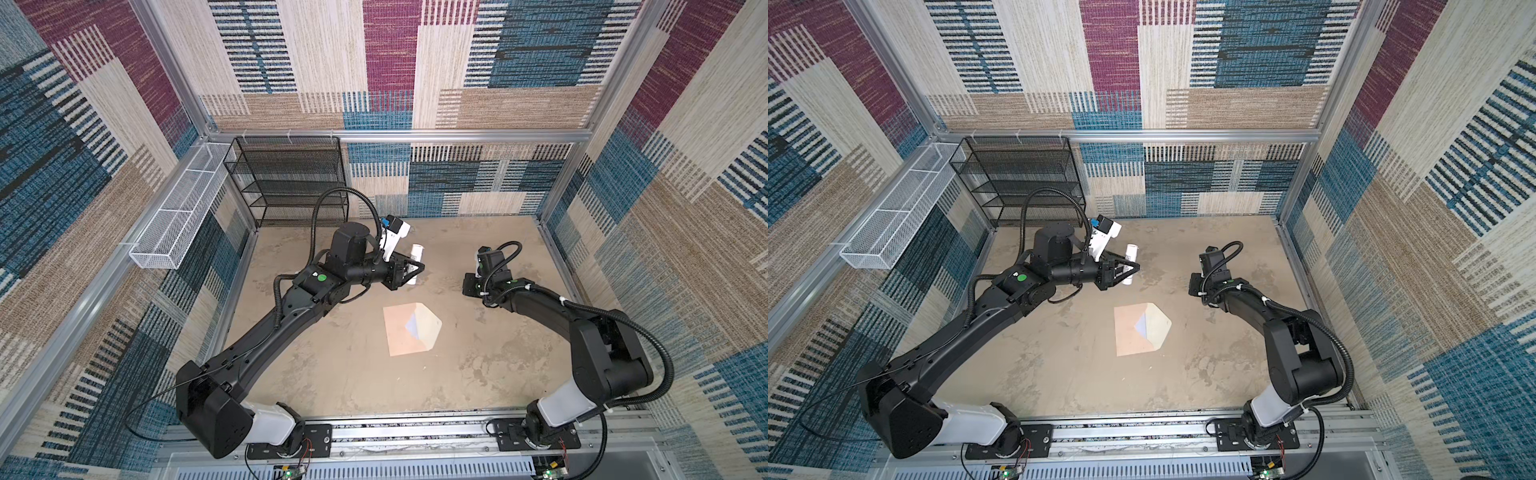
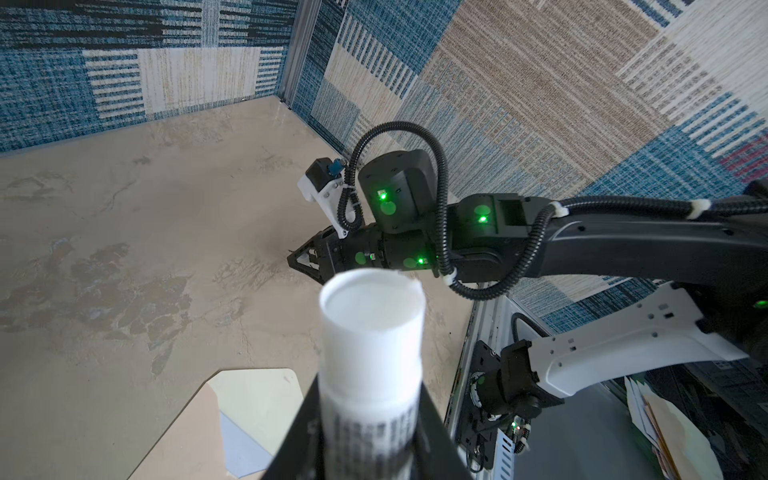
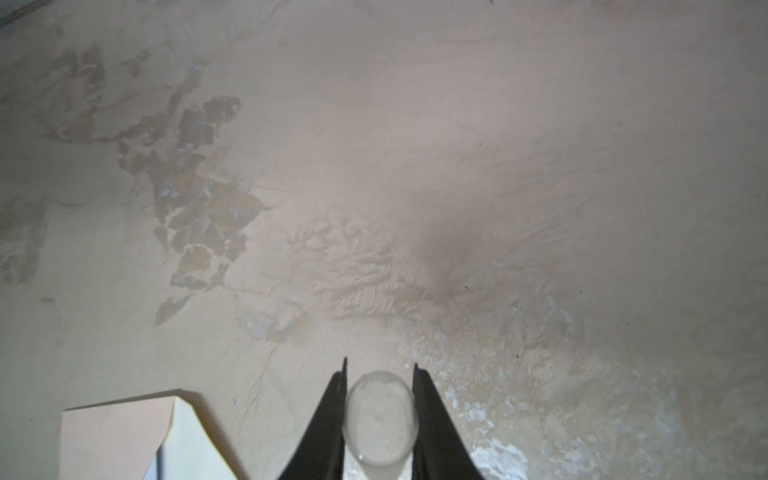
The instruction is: Place the letter into the envelope and seal it
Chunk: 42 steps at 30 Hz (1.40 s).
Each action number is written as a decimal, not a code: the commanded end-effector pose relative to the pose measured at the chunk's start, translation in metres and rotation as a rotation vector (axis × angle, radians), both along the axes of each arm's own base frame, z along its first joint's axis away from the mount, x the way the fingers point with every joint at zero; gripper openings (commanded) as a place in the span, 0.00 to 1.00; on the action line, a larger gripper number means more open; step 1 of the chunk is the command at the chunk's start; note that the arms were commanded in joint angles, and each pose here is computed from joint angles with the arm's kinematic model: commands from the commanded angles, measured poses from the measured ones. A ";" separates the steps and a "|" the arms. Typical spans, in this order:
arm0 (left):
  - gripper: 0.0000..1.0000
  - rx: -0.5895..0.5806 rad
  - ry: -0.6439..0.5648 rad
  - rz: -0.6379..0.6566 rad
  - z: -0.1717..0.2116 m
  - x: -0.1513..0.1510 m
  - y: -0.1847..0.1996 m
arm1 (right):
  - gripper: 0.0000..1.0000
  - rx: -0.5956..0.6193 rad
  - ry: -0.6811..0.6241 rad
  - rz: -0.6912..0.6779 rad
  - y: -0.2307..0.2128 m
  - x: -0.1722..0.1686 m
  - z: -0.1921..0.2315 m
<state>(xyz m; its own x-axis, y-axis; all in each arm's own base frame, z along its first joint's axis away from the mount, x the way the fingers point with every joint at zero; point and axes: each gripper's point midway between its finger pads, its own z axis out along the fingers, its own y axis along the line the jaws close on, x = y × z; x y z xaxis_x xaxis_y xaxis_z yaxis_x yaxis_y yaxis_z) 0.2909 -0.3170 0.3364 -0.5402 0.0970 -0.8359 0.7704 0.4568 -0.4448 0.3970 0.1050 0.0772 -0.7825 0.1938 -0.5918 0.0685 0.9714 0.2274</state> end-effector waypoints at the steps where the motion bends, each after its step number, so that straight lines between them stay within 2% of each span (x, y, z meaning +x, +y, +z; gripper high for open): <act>1: 0.00 -0.041 -0.043 0.026 0.017 0.001 0.004 | 0.05 0.015 -0.051 -0.062 -0.004 0.012 -0.001; 12: 0.00 -0.040 -0.068 0.060 0.021 -0.007 0.016 | 0.15 0.014 0.024 -0.118 -0.013 -0.007 -0.035; 23: 0.00 -0.029 -0.083 0.068 0.018 -0.007 0.019 | 0.29 0.009 0.045 -0.113 -0.014 -0.016 -0.041; 27: 0.00 -0.022 -0.084 0.072 0.016 -0.007 0.020 | 0.36 0.036 0.048 -0.109 -0.010 -0.017 -0.039; 35: 0.00 -0.011 -0.096 0.074 0.014 -0.005 0.021 | 0.40 0.048 0.048 -0.097 -0.005 -0.017 -0.032; 42: 0.00 -0.023 -0.097 0.077 0.015 -0.003 0.022 | 0.56 0.035 0.002 -0.098 -0.007 -0.010 -0.007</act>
